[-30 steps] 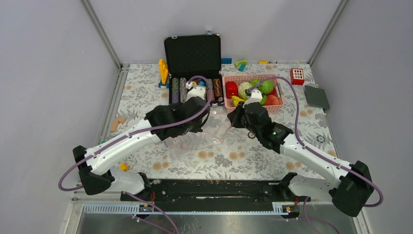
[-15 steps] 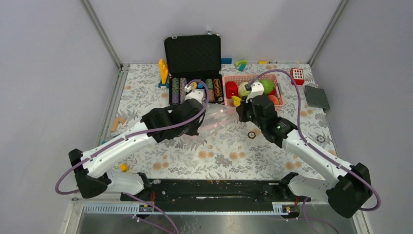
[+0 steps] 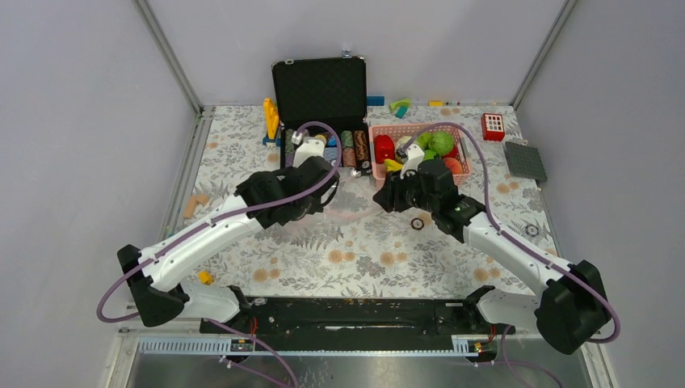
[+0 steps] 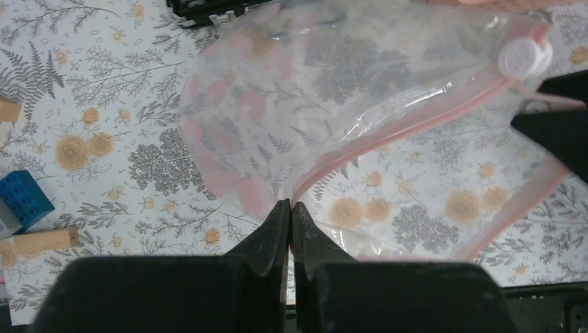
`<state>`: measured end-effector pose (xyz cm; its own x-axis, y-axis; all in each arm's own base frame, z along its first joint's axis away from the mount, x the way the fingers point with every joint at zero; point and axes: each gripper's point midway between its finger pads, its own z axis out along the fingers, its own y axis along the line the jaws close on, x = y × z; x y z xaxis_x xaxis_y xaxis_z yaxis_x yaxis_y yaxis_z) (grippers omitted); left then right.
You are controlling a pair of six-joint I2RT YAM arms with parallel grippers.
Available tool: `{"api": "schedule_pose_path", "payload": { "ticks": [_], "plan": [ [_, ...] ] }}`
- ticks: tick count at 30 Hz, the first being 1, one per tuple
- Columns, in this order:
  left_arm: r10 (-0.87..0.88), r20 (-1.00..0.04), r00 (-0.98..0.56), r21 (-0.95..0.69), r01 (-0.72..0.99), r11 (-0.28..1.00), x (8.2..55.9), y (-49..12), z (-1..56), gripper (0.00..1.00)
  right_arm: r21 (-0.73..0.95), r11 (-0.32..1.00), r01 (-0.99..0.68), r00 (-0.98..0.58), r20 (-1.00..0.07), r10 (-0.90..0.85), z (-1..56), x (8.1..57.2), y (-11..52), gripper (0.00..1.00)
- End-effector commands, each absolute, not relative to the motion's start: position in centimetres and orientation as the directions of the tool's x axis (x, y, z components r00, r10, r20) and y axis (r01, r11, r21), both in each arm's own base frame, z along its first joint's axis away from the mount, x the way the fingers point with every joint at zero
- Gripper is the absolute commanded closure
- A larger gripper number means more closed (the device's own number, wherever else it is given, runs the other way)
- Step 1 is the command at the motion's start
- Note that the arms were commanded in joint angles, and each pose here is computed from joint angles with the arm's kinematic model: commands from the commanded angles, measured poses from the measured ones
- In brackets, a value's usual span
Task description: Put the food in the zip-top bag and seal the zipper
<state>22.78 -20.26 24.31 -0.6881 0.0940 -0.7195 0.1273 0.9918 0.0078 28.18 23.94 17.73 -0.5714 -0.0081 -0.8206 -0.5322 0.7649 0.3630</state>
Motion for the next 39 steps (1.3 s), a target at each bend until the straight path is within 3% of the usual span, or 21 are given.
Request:
{"api": "schedule_pose_path", "payload": {
  "ticks": [1, 5, 13, 20, 30, 39],
  "plan": [
    [0.045, -0.725, -0.687, 0.021, 0.043, 0.999, 24.2, -18.0, 24.4, 1.0, 0.378, 0.728, -0.573, -0.547, -0.837, 0.005, 19.3, 28.5, 24.8, 0.38],
    [0.035, -0.698, -0.716, 0.003, 0.046, 0.999, 24.3, -17.8, 23.4, 1.0, 0.369, 0.708, -0.602, -0.462, -0.884, 0.068, 23.1, 28.4, 24.6, 0.01],
    [0.025, -0.683, -0.73, -0.013, 0.046, 0.999, 24.9, -17.7, 22.3, 1.0, 0.316, 0.859, -0.402, -0.419, -0.898, 0.134, 24.1, 30.4, 19.9, 0.0],
    [0.0, -0.696, -0.718, -0.048, 0.048, 0.998, 26.0, -18.2, 22.6, 1.0, 0.254, 0.966, -0.05, -0.472, -0.858, 0.201, 21.5, 34.6, 13.3, 0.0],
    [-0.018, -0.699, -0.715, -0.076, 0.049, 0.996, 26.3, -18.6, 22.4, 1.0, 0.189, 0.954, 0.233, -0.509, -0.812, 0.286, 18.2, 41.3, 9.0, 0.0],
    [-0.019, -0.694, -0.72, -0.082, 0.053, 0.995, 26.3, -18.9, 22.3, 1.0, 0.147, 0.94, 0.307, -0.529, -0.795, 0.297, 14.7, 44.8, 8.6, 0.0]
  ]
}}
